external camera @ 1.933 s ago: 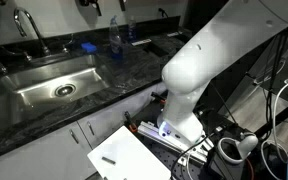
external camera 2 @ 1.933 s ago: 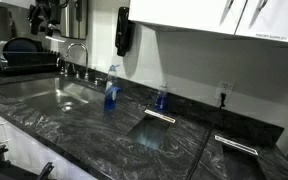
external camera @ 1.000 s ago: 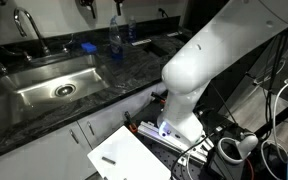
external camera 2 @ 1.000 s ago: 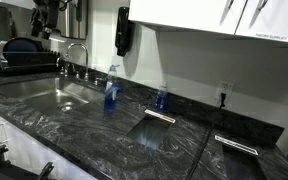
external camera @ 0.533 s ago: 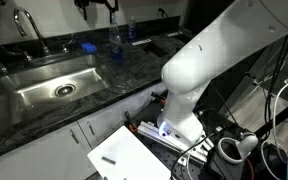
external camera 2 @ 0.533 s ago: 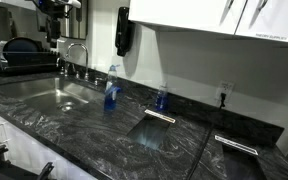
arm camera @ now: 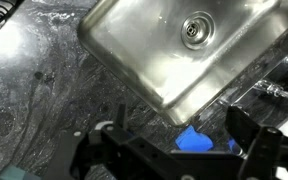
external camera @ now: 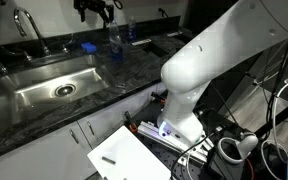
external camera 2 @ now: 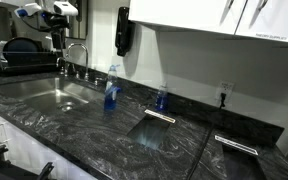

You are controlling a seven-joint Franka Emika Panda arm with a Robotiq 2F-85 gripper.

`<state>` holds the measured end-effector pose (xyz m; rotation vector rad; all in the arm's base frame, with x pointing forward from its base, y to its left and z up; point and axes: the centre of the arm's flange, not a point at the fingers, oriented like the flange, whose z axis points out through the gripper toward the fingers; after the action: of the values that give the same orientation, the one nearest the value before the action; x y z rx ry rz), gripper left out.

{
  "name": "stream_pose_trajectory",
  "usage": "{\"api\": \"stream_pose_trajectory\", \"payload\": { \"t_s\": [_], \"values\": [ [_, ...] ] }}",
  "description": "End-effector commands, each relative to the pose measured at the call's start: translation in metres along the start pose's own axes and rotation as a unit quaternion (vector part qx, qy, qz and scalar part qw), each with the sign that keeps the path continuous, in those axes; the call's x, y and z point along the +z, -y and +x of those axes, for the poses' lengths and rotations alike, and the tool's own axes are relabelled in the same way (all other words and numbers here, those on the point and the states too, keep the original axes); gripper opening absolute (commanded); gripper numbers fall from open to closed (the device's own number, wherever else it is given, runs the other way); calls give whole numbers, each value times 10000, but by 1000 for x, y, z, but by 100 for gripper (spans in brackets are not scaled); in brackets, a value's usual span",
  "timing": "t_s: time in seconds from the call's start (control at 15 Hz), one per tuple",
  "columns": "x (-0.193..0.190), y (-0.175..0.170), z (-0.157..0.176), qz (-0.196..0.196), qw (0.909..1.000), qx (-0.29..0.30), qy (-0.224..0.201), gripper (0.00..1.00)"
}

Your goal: Open the kitchen faucet

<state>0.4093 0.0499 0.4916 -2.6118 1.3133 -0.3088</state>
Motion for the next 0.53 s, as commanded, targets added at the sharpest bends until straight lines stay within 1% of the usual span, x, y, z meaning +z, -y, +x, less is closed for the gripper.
{"api": "stream_pose_trajectory", "payload": {
  "t_s": [0.0,0.13,0.2,0.47],
  "values": [
    [12,-7,-14,203,9975,601,-327,100],
    [7,-9,-27,212,9962,759,-358,100],
    [9,0,-12,166,9979,594,-197,100],
    [4,-2,-23,199,9969,712,-265,100]
  ]
}}
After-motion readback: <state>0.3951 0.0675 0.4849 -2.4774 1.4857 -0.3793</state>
